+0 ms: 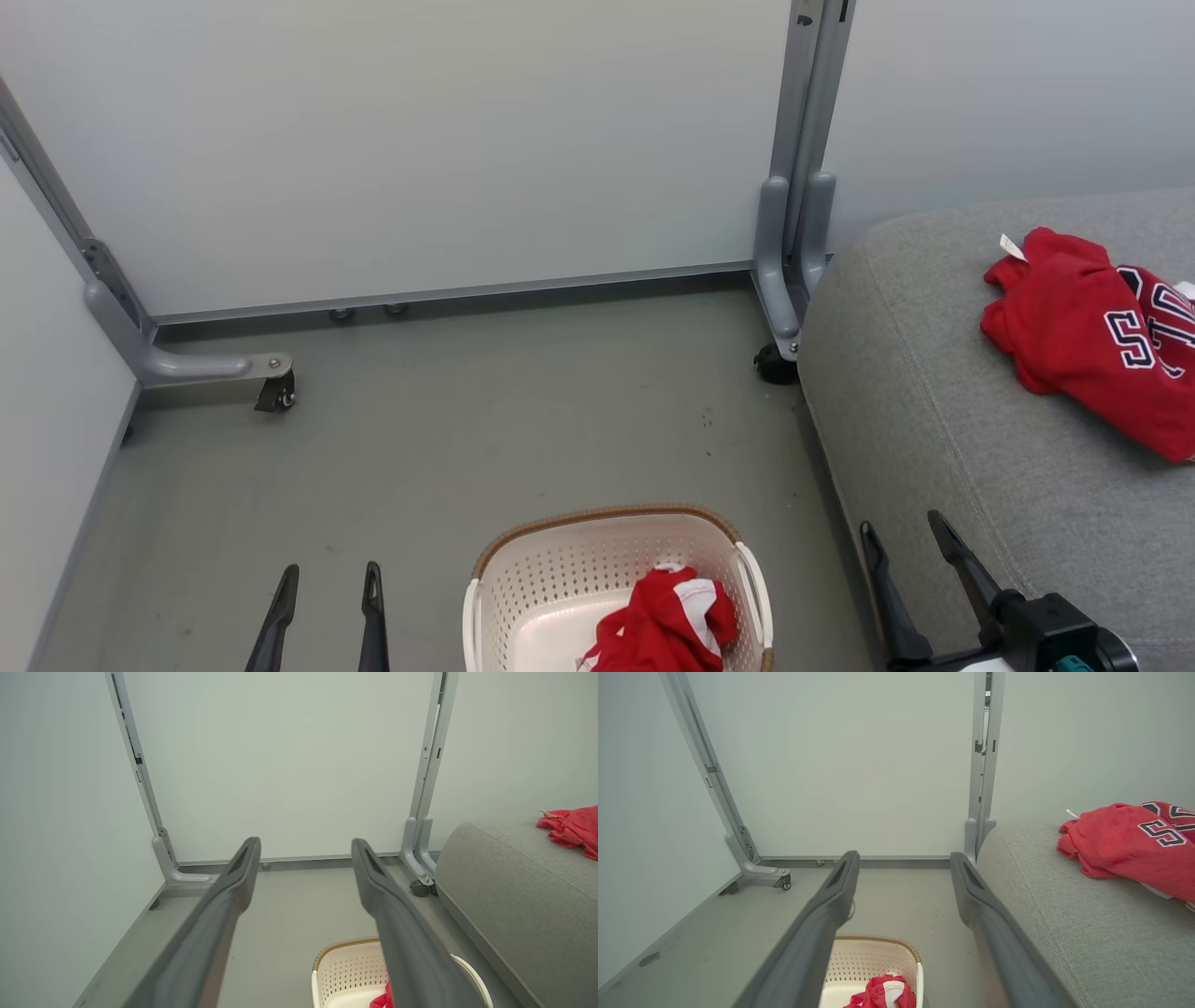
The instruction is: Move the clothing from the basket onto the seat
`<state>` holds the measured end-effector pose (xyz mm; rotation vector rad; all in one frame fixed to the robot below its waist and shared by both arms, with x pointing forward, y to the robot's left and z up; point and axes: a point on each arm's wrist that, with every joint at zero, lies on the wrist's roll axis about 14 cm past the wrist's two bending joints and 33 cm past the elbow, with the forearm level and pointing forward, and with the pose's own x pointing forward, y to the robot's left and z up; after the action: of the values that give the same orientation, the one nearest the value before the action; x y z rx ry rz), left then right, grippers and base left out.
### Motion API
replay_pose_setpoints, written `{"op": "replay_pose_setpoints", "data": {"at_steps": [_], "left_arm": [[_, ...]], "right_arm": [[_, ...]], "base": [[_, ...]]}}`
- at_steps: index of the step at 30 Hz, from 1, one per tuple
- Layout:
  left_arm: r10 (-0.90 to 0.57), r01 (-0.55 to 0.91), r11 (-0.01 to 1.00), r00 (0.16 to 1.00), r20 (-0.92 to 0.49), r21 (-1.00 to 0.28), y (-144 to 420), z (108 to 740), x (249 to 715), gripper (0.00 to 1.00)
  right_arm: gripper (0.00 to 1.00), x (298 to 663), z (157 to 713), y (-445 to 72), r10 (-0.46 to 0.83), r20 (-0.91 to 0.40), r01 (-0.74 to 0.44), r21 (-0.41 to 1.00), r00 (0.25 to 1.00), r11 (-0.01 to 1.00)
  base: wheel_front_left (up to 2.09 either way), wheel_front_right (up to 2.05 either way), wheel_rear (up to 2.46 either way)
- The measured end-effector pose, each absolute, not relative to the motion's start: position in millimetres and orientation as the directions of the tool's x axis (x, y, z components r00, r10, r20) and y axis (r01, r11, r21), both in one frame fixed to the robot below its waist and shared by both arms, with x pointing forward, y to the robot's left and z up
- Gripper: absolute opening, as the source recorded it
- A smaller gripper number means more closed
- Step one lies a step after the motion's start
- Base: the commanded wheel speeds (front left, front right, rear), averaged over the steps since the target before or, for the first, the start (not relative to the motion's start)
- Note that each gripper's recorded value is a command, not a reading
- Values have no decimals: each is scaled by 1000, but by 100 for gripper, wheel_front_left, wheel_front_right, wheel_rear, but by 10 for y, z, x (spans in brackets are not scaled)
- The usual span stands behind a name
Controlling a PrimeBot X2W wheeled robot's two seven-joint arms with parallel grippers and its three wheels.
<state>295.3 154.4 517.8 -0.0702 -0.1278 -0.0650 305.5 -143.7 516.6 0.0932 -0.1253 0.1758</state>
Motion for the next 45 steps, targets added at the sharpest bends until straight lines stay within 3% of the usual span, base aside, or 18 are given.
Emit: {"op": "replay_pose_setpoints", "data": {"at_steps": [15,22,35,45], "left_arm": [[-180,182,976,983,25,-116,1230,4869,3119,100],[-355,352,934,934,-44,-66,754,4645,3437,100],[-663,695,718,695,-277,28,-66,3745,4209,100],[-709,837,546,481,-516,30,-276,2685,4444,100]], "right_arm": [[100,3167,5090,-1677,109,98,-116,65,989,991],[100,3418,5170,-1889,63,114,-67,33,991,997],[100,4063,4942,-2195,-21,67,22,-1,998,1000],[100,4436,4671,-2411,-64,34,66,-64,997,996]], "base": [[0,0,0],[0,0,0],[0,0,0],[0,0,0]]}}
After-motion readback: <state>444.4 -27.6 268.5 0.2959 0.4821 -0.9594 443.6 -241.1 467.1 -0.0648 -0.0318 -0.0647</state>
